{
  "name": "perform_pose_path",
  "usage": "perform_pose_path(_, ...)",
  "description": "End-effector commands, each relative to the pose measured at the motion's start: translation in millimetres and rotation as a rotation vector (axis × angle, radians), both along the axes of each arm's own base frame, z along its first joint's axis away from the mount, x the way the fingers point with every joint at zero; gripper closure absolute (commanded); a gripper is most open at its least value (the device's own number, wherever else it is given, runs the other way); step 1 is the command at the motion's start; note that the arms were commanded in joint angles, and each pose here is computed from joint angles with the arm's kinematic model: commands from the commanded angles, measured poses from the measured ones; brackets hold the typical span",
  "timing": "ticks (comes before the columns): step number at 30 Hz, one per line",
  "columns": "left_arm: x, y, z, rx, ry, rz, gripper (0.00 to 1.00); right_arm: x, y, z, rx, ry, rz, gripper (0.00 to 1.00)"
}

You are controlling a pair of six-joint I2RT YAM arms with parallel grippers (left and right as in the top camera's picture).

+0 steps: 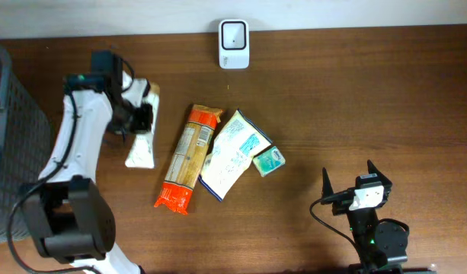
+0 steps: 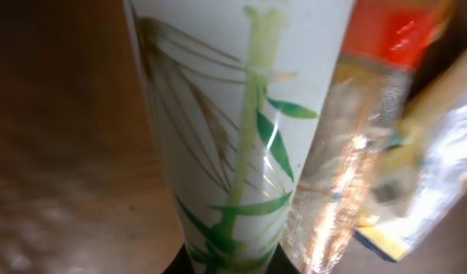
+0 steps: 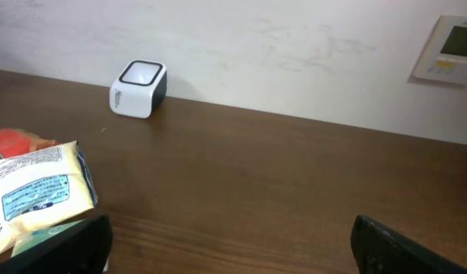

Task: Scan the item barcode
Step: 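Place the white pouch left of the spaghetti and withdraw left gripper, then reach the right gripper to the tissue pack and grasp it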

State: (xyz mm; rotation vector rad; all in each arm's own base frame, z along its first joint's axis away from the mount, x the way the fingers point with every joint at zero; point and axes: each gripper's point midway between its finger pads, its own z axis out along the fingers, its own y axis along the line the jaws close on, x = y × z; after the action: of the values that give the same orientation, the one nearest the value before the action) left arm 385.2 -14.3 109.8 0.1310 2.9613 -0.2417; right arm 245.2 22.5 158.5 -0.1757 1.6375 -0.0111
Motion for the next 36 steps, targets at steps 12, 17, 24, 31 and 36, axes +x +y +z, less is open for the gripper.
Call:
perform_pose_path(12,-1.5,-15.2,-62.8,-0.045,-0.087,-0.046,0.11,0.1,0.2,-3.0,-0.004,0.003,-0.001,0.01)
perform_pose_path(17,24.2,-5.6,3.6,-0.029,-0.222,-0.012,0.01,0.1,0.2,-3.0,-0.004,0.003,-0.001,0.01)
perform_pose_path(24,35.1,62.1,151.0,0.176,-0.565,0.143,0.01,0.1,0.2,-3.0,-0.004,0.003,-0.001,0.01)
perform_pose_path(31,27.3,86.7,146.3,0.263,-0.533,0.203,0.01,0.3,0.2,0.2,-0.003,-0.01,-0.001,0.02)
perform_pose_path(36,27.5,86.7,146.5,0.263,-0.533,0.203,0.01,-0.3,5.1,0.1,0.0,-0.009,0.028,0.01)
